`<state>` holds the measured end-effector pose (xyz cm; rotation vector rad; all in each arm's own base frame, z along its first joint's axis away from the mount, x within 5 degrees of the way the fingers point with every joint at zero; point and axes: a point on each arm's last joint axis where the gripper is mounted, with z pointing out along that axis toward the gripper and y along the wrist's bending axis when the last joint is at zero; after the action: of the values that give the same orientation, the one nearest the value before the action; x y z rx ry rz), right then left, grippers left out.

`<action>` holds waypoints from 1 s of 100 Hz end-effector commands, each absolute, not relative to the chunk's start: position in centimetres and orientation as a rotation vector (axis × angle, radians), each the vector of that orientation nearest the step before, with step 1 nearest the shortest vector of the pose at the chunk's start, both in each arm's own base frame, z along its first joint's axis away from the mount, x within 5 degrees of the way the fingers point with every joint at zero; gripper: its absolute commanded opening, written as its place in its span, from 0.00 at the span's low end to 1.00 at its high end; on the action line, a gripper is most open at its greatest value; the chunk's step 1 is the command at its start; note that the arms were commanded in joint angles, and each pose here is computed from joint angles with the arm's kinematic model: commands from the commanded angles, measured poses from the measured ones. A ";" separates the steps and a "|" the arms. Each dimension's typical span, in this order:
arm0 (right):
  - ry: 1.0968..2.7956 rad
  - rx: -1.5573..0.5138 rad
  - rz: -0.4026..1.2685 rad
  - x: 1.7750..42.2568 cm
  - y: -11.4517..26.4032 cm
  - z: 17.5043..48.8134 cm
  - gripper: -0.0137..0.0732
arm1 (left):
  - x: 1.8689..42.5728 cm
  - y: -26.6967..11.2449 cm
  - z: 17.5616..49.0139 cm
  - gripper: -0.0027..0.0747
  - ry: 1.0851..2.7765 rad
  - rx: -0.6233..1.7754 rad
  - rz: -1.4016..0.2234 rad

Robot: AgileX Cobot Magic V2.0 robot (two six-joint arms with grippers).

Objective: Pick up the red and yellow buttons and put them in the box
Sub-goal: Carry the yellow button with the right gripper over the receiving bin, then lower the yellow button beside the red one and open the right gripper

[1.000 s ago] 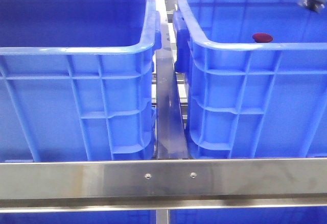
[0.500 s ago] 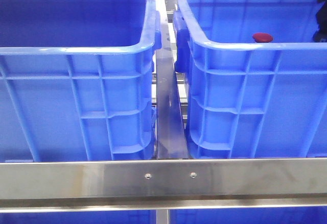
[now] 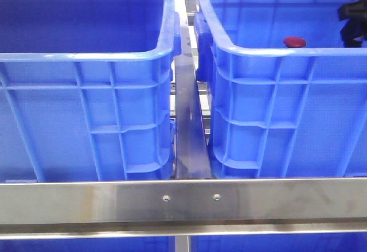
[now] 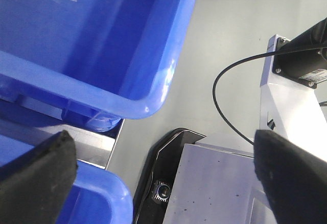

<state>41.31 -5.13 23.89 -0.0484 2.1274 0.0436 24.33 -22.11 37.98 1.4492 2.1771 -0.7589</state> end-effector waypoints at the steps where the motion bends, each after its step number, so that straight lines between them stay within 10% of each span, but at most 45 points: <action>1: 2.047 -0.029 0.002 41.5 -5.3 26.5 0.49 | 23.2 -22.1 40.4 0.89 2.080 1.400 -0.808; 24: 2.058 -0.024 -0.004 41.7 -5.4 25.9 0.51 | 23.2 -22.1 40.4 0.89 2.080 1.400 -0.808; 51: 2.059 -0.029 0.003 41.7 -5.3 26.0 0.86 | 23.2 -22.1 40.4 0.89 2.080 1.400 -0.808; 100: 2.009 -0.089 0.084 39.3 -4.2 29.2 0.86 | 23.3 -22.0 40.4 0.89 2.081 1.401 -0.804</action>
<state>40.56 -4.23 25.56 -0.0882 2.0996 0.0974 24.33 -22.11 37.98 1.4492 2.1771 -0.7589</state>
